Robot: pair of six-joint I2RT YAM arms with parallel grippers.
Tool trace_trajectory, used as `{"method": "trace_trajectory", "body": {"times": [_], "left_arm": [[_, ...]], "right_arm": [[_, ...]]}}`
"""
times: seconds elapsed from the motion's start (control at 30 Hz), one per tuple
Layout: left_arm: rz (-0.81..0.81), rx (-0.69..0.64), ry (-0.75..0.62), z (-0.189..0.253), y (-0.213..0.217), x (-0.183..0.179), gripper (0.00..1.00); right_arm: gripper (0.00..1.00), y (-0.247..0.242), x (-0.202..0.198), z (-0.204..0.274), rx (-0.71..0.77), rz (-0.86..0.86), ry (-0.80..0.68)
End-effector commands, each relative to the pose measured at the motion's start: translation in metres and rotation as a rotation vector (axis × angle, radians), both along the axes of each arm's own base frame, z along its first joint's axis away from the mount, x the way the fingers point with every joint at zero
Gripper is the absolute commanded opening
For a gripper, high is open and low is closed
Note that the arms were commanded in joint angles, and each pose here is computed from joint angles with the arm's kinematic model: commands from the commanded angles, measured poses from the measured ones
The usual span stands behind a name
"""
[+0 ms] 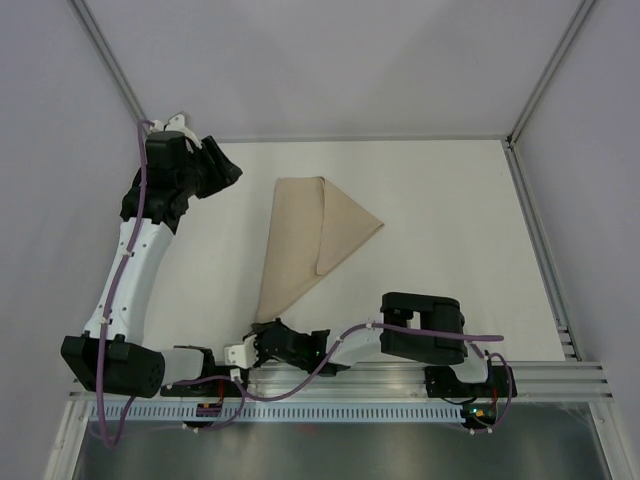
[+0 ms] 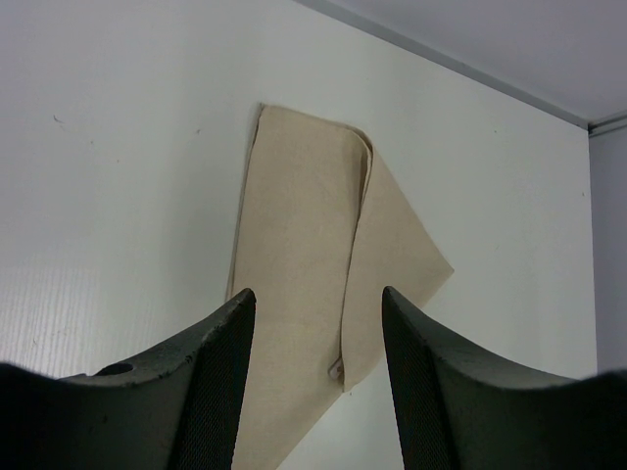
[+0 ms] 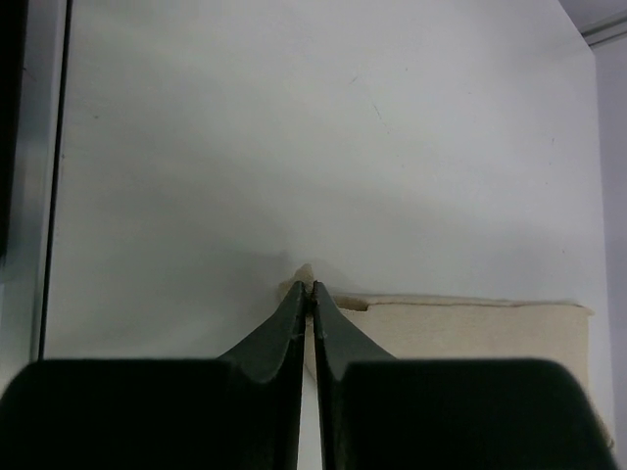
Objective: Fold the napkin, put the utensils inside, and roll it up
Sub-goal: Fold the napkin
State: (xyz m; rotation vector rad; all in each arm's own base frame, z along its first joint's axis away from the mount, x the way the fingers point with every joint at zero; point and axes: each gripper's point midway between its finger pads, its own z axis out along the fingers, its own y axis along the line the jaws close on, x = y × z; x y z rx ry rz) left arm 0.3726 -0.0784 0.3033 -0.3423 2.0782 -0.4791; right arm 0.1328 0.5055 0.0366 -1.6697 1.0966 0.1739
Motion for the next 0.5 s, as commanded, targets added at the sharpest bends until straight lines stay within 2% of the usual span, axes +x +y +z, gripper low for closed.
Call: {"method": "trace_trajectory", "body": {"times": [0.0,0.47], "left_arm": [[-0.031,0.0,-0.023,0.002,-0.001,0.004,0.59],[-0.036,-0.026,-0.007,-0.006,-0.003,0.013,0.59]], "right_arm": [[0.11,0.01,0.01,0.021,0.053,-0.03,0.04],[0.02,-0.009,0.037,0.077,0.127,-0.114,0.169]]}}
